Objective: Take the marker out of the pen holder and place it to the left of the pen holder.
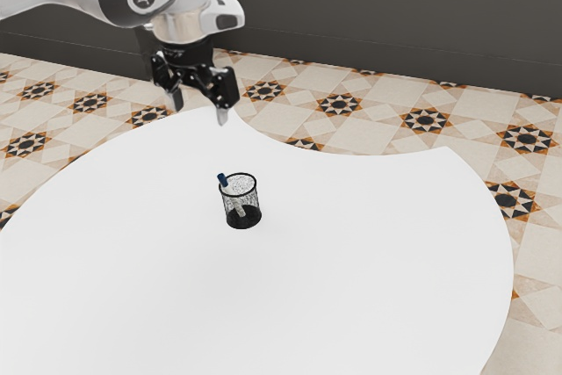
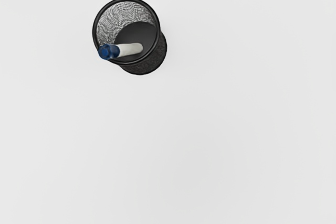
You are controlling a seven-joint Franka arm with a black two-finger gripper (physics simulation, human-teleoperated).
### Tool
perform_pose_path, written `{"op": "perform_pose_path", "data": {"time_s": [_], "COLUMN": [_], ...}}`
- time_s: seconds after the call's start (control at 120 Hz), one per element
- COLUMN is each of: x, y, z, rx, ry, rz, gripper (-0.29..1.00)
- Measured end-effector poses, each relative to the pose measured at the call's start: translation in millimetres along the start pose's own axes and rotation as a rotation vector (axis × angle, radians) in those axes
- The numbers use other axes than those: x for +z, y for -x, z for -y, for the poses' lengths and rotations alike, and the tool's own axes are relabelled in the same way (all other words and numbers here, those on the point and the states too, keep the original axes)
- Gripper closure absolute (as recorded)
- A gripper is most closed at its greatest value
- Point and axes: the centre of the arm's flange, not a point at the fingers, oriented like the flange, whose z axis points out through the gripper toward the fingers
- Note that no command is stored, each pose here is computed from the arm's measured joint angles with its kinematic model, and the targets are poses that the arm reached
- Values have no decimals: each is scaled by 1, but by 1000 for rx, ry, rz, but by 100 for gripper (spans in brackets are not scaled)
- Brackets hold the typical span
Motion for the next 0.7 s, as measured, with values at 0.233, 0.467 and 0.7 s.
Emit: {"op": "perform_pose_path", "data": {"time_s": [0.233,0.467,0.7], "x": [62,206,232], "y": [-20,-85,-105], "z": [-23,84,104], "rx": [-24,-243,-315], "ry": [-15,-20,135], "rz": [59,100,17], "gripper": [0,0,0]}}
